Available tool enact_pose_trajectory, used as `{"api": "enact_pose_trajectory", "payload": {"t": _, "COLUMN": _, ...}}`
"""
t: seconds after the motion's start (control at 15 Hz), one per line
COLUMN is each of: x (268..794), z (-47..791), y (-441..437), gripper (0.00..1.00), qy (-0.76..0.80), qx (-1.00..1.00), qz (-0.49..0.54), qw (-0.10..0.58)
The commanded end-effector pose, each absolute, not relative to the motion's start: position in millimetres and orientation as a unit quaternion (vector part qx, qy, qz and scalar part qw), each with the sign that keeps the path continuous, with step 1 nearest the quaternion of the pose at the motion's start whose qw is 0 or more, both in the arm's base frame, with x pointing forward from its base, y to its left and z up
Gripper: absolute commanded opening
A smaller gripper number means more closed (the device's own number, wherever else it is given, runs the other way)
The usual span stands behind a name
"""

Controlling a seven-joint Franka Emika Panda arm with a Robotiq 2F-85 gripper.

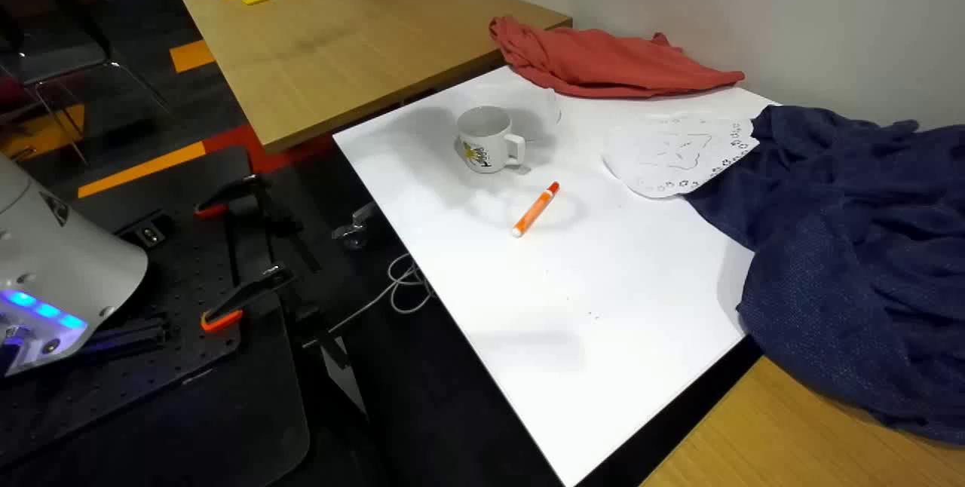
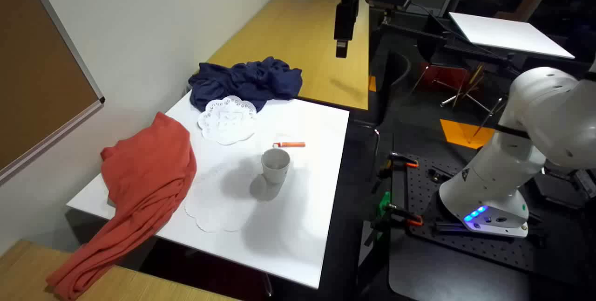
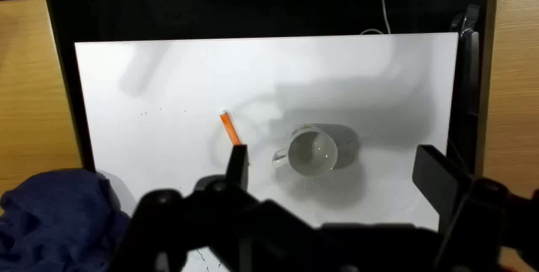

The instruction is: Put the marker in the mug

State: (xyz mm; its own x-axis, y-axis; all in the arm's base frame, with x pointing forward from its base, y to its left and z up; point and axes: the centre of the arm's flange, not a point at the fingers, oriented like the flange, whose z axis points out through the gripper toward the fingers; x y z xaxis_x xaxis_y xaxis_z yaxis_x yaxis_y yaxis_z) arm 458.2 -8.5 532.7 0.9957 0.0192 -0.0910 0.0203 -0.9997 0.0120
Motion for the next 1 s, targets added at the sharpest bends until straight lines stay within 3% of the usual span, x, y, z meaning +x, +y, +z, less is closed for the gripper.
{"api": "enact_pose_trajectory", "payload": {"t": 0.0, "x": 458.2, "z": 532.8, "y": -8.5, "gripper": 1.0, "qy": 0.01, "qx": 0.999, "qz": -0.045, "qw": 0.006}}
{"api": "enact_pose_trajectory", "payload": {"t": 0.4, "x": 459.2, "z": 532.1, "y": -9.5, "gripper": 1.0, "qy": 0.012, "qx": 0.999, "qz": -0.041, "qw": 0.003}}
{"api": "enact_pose_trajectory", "payload": {"t": 0.93, "x": 489.5, "z": 490.2, "y": -42.1, "gripper": 1.0, "qy": 0.012, "qx": 0.997, "qz": 0.06, "qw": -0.037}}
